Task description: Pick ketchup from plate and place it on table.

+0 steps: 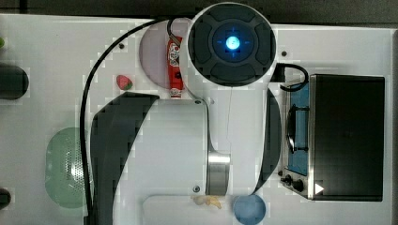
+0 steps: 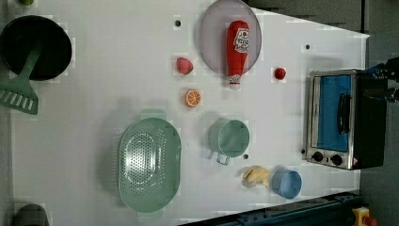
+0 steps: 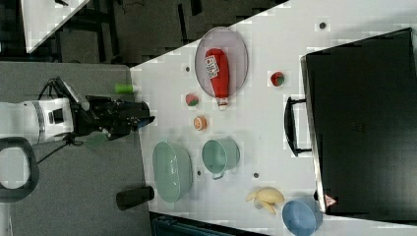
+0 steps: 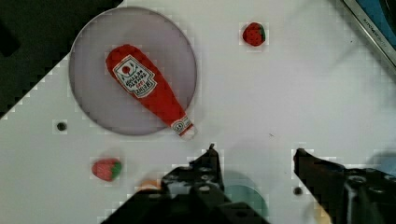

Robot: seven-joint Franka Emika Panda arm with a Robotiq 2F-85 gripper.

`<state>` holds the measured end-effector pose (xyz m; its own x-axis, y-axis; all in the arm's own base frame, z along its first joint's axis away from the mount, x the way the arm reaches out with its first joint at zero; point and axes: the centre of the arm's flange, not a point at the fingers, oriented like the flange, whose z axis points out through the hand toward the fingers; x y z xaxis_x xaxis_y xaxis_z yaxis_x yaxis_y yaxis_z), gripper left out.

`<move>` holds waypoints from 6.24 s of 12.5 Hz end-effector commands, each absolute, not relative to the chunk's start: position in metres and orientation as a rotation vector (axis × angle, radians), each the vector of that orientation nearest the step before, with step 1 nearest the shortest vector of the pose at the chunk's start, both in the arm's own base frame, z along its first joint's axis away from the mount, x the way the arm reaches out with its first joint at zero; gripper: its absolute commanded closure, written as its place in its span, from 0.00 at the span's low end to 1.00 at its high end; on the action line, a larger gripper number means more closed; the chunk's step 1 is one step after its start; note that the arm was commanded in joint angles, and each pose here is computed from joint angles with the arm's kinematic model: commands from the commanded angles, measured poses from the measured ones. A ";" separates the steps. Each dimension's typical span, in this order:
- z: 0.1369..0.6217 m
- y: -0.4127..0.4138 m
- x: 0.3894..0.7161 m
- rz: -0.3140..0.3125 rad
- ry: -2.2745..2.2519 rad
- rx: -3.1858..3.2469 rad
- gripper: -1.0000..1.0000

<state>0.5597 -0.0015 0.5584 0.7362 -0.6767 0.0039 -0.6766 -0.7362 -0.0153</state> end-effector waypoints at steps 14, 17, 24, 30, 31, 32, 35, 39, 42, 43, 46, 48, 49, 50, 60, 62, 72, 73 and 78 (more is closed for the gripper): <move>0.447 0.036 0.583 0.304 0.856 -3.035 0.00; 0.399 0.050 0.605 0.282 0.511 -3.074 0.00; 0.288 0.066 0.645 0.130 0.249 -3.053 0.00; 0.219 0.077 0.676 -0.046 0.072 -3.092 0.00; 0.208 0.077 0.678 -0.063 0.057 -3.096 0.00; 0.199 0.079 0.681 -0.093 0.053 -3.090 0.00; 0.179 0.079 0.688 -0.171 0.012 -3.096 0.00; 0.159 0.081 0.690 -0.188 -0.006 -3.094 0.00; 0.159 0.082 0.692 -0.202 -0.005 -3.094 0.29; 0.162 0.082 0.694 -0.211 -0.005 -3.093 0.39; 0.175 0.083 0.701 -0.250 -0.004 -3.086 0.40; 0.208 0.081 0.713 -0.323 0.009 -3.079 0.40; 0.229 0.078 0.719 -0.347 0.039 -3.077 0.40; 0.252 0.075 0.723 -0.350 0.068 -3.082 0.40; 0.387 -0.014 0.657 -0.086 0.415 -3.037 0.40; 0.381 -0.023 0.626 -0.043 0.443 -3.052 0.40; 0.257 -0.040 0.496 0.085 0.536 -3.077 0.40; 0.243 -0.039 0.490 0.112 0.536 -3.076 0.40; 0.190 -0.039 0.487 0.164 0.543 -3.065 0.37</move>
